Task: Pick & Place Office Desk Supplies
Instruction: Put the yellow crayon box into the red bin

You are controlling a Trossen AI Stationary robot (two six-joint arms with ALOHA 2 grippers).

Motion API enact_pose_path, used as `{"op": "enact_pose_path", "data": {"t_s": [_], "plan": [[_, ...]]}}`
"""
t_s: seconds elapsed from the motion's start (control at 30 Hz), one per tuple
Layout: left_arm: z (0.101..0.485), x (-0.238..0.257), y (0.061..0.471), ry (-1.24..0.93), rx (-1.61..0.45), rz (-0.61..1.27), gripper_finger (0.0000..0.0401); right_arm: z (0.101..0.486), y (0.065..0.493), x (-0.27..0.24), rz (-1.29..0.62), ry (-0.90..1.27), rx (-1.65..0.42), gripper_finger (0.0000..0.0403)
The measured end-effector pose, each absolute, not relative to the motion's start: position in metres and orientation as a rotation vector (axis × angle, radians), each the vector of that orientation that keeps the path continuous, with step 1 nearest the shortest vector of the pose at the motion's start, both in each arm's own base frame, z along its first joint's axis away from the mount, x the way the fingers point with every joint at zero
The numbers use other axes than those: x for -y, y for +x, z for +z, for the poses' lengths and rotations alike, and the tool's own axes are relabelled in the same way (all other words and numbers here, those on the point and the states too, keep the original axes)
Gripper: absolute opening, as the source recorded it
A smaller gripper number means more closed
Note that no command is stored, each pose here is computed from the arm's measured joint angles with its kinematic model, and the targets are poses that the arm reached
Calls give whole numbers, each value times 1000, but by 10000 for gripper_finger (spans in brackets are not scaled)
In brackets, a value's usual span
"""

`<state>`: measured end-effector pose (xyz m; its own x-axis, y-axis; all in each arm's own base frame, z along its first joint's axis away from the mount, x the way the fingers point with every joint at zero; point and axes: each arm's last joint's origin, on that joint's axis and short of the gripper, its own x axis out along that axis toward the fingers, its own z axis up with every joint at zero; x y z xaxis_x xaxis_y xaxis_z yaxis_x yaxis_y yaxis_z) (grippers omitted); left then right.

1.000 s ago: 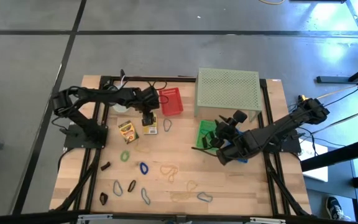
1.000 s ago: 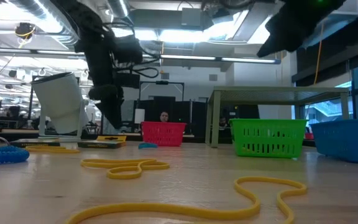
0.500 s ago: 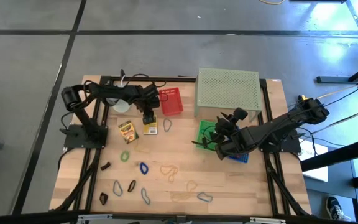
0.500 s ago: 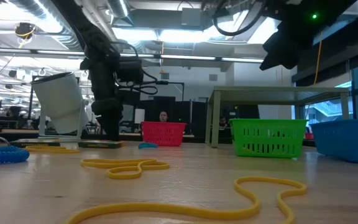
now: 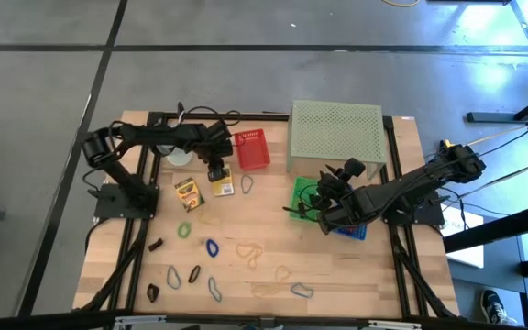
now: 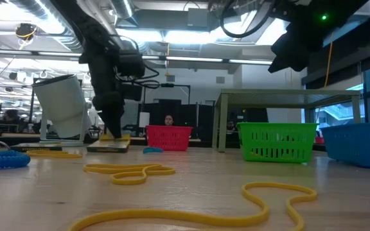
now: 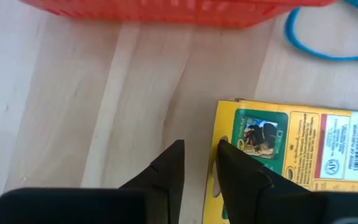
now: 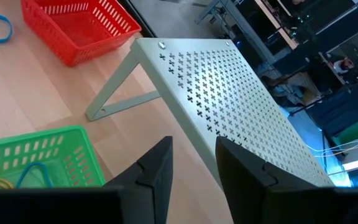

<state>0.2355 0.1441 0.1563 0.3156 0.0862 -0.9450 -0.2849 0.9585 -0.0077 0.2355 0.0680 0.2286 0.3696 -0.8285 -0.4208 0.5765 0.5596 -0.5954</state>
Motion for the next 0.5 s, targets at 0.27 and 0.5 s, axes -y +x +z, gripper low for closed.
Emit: {"op": "enact_pose_path", "data": {"t_s": [0.27,0.5], "plan": [[155,-142,233,-184,-1267,226,97,229,236,-68,-929,-379,-760,123],[155,-140,234,-136,-1271,191,16,229,235,-68,-929,-379,-760,123]]}}
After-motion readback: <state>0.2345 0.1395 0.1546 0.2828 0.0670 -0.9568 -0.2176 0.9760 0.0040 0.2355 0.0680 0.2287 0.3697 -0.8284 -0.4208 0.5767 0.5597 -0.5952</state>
